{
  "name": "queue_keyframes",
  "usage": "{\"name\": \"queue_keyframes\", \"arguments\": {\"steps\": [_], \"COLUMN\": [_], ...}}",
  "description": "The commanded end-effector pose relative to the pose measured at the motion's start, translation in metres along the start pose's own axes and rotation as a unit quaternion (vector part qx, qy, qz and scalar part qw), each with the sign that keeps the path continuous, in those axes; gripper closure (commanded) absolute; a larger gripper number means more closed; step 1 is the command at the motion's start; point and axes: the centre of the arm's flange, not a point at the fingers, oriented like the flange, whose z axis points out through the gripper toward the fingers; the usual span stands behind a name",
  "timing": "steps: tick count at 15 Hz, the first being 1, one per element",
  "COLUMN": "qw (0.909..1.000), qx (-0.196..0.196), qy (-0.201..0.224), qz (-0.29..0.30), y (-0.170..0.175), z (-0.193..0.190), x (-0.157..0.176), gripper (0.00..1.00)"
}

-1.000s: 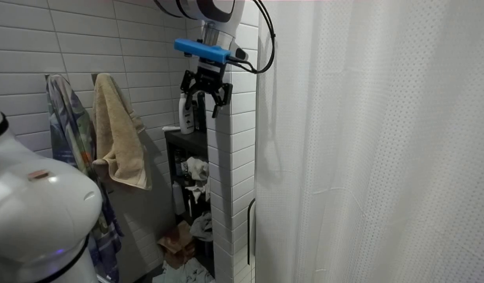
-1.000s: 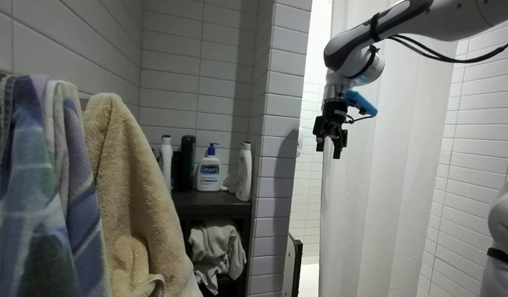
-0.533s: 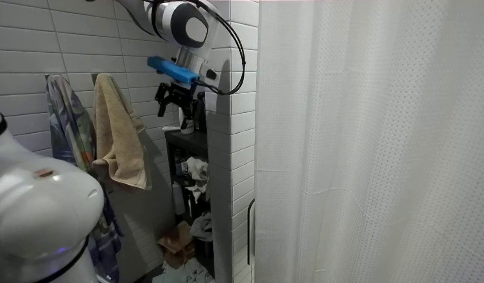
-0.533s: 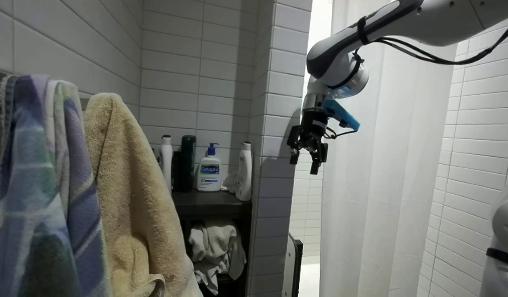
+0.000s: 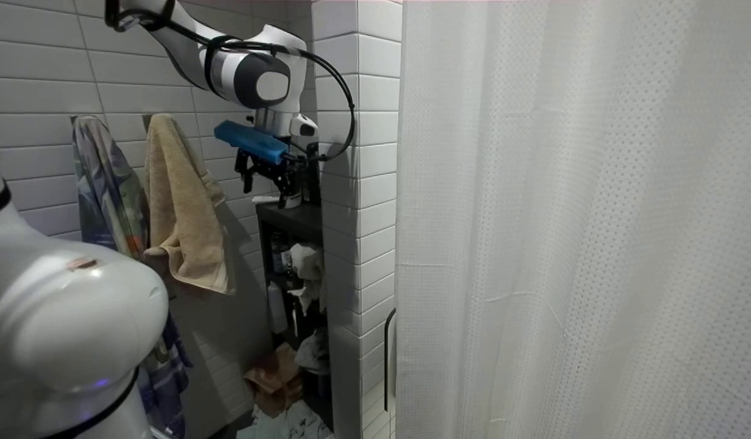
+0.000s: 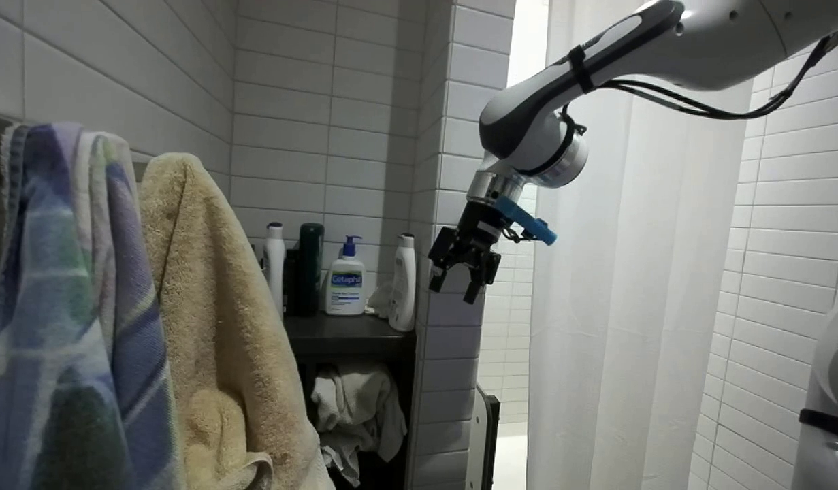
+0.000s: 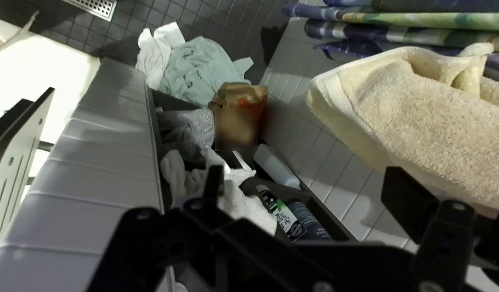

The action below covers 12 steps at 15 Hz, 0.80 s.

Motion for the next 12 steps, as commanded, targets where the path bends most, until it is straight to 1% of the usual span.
{"name": "queue_keyframes", "arguments": {"steps": [1,3,8,12], "qw": [0.9993,0.9995,0.9997,0.9984], "qx": [0.004,0.007,0.012,0.006], "qy": [0.032,0.025,-0.019,-0.041], "qz": [-0.018,-0.016,-0.010,-0.039], "y": [0.008,0.008,-0.009,-0.045], "z": [0.015,0.019,0.032,0.054], "x": [0.012,0.014,0.009,-0.004], "gripper": [0.00,0.00,0.00,0.00]}}
